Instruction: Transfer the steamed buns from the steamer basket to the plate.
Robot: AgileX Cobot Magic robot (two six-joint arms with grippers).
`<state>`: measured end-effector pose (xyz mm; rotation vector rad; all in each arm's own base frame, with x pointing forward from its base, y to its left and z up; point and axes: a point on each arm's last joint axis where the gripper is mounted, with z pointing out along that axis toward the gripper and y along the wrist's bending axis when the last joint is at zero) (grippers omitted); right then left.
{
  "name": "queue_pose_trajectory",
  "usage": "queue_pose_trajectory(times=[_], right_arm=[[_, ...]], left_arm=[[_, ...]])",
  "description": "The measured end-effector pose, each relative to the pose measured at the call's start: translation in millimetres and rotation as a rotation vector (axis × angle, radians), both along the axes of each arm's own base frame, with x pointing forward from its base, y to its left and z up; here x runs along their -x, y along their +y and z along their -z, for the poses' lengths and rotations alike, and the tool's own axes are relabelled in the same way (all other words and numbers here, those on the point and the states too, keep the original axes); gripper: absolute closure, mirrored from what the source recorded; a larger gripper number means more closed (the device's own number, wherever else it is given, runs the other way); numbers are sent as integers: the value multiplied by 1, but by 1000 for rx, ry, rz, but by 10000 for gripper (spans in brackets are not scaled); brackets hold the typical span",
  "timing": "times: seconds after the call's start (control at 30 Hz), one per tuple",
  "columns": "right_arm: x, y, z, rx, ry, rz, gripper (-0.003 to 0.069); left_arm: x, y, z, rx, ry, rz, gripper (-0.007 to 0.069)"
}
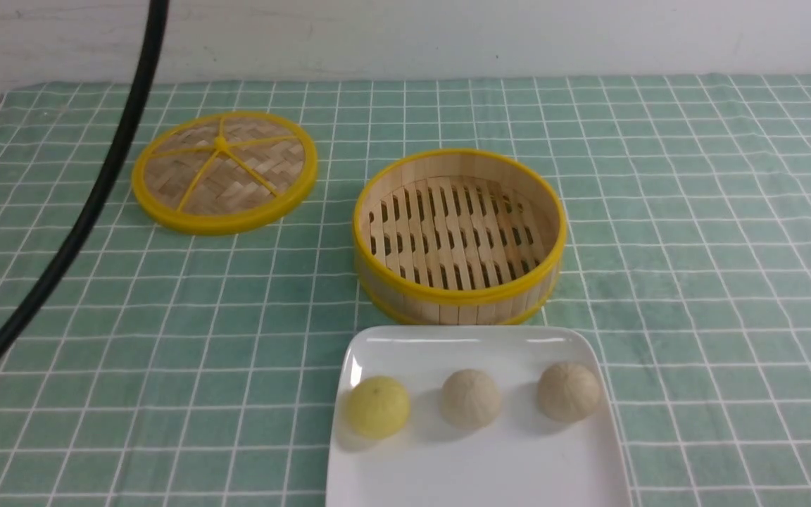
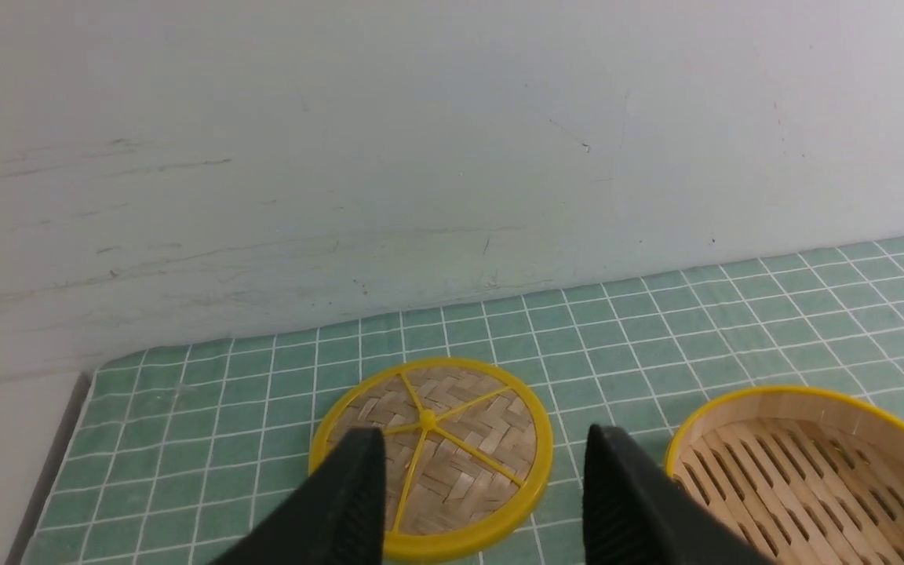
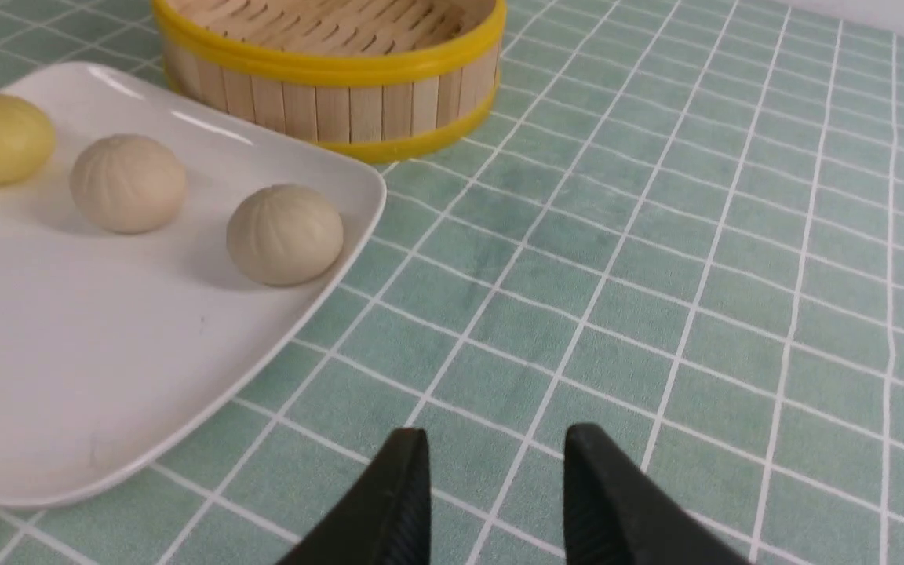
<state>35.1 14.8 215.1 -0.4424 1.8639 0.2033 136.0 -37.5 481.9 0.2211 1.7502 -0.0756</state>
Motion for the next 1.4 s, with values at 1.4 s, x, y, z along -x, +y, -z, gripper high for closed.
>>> queue_pose_trajectory(times=[1.4], right_arm=[[0,0,0,-2,2,-1,416]], left_arm=[[-17,27,134,94,338,-283,257]])
